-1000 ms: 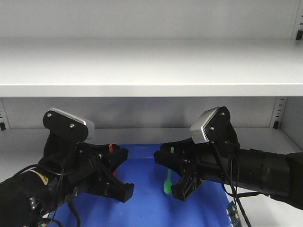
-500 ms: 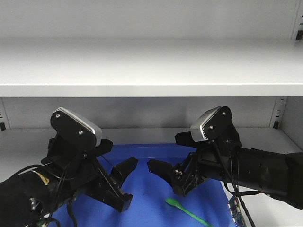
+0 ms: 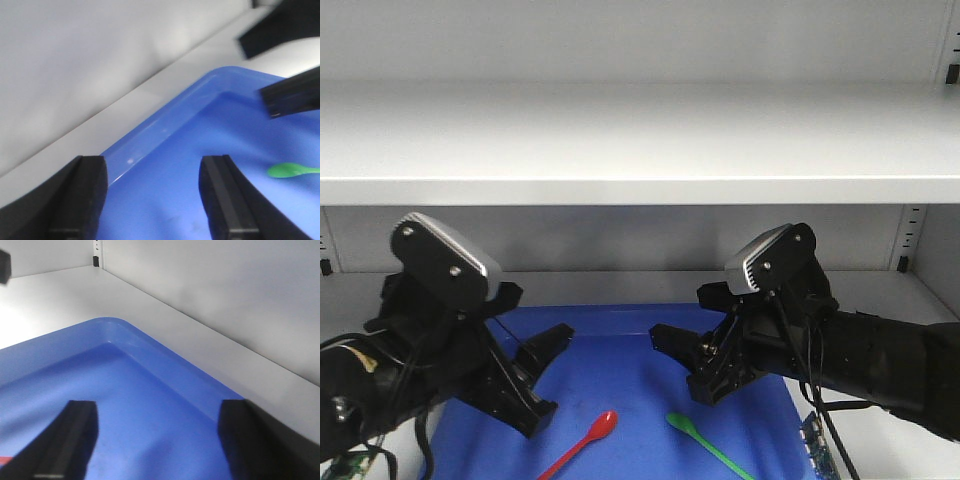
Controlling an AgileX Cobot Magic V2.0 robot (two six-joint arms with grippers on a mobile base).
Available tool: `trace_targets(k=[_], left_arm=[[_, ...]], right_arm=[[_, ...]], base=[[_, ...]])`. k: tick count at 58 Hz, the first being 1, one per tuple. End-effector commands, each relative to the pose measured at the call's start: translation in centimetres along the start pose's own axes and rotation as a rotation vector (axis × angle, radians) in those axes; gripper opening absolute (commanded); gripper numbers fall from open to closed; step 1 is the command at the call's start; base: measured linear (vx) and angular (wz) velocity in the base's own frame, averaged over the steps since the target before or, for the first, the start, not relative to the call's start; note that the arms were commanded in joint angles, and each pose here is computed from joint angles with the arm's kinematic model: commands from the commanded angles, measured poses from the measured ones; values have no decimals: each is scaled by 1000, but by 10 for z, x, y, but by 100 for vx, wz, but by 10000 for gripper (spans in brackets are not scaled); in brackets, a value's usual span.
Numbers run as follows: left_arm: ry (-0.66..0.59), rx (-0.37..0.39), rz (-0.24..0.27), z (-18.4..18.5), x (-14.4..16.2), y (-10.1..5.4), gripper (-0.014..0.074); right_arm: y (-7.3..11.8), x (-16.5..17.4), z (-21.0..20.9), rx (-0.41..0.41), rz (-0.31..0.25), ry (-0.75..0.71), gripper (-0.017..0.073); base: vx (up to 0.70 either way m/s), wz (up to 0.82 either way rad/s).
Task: Sort red and green spoons into left cabinet
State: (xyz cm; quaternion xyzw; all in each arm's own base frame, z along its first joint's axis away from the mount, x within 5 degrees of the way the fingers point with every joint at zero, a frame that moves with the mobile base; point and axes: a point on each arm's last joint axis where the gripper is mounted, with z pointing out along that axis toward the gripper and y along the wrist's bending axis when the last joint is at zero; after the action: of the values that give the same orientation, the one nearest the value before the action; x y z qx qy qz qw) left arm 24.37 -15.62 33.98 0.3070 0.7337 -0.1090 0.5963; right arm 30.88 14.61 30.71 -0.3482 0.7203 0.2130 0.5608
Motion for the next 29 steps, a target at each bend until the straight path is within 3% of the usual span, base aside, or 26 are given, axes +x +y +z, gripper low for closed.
trace_targets(k=[1,11,15,22,26,29], left_arm=[[-96,-41,-33,-15,-23,9,532],[-38,12,-30,-19,-18,4,456],[-24,27,-29,-21,-17,3,372],[-11,46,-25,-25,-18,2,144],[-13,51,-23,-29,-19,1,-11],[-16,52,-23,-31,-20,1,-9]], right_arm=[[1,-26,-11,5,27,-107,465],[0,-25,-11,22,21,-93,304],[0,-23,-11,19,19,-82,190],[3,-23,-14,4,33,-51,-10],[4,-23,-17,0,40,-25,-10],[5,-23,-20,-3,37,-8,-5]], base=[[0,0],[0,0],[0,0],[0,0],[0,0],[0,0]])
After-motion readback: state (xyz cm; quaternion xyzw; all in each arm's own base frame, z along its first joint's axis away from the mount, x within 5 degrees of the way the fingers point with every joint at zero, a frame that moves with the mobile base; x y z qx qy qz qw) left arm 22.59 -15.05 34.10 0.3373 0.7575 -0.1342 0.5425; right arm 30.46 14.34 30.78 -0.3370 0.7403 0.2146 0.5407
